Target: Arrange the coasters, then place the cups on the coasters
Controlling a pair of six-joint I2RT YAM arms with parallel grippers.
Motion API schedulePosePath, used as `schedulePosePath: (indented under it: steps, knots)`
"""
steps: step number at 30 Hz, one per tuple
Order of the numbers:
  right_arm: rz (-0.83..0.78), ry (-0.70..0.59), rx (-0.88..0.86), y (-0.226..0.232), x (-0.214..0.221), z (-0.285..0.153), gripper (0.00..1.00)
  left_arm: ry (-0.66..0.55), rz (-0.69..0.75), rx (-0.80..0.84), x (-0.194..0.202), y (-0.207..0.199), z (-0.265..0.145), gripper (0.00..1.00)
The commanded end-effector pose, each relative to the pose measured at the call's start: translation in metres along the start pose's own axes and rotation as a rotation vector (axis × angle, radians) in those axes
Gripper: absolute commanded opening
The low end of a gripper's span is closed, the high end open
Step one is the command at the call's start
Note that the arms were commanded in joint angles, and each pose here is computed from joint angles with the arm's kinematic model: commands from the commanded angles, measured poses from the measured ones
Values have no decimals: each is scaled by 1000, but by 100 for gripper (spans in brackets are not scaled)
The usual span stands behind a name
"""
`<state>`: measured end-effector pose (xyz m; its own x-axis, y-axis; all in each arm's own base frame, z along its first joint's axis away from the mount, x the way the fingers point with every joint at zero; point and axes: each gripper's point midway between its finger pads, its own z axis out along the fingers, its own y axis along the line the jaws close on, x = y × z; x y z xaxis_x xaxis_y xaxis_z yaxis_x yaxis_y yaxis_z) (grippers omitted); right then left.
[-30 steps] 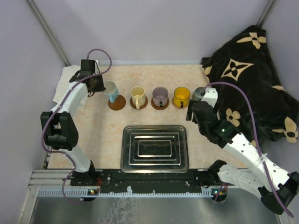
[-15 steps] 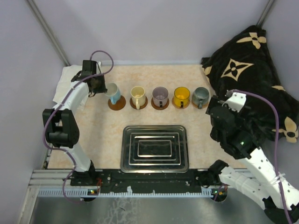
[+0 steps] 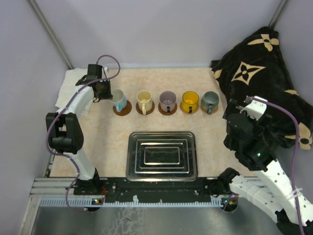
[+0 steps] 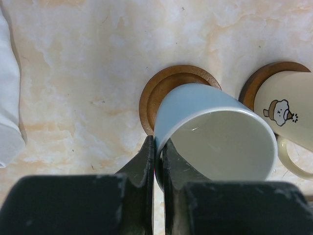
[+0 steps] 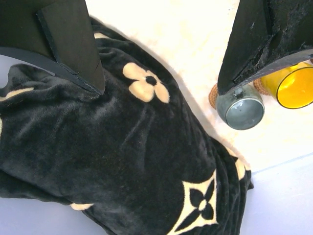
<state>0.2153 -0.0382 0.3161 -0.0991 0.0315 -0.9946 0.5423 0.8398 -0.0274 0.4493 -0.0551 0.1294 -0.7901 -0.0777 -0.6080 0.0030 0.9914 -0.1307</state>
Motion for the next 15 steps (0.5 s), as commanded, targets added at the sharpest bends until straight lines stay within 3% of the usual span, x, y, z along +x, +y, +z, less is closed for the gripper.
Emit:
schedulePosePath:
  steps: [1,15]
  knots:
    - [75,-35,40,-8,-20,0,98,-17,17,21,-7,-5,0,0]
    - [70,-9,0,8,-8,2,99,48,30,9,3,-6,10,0]
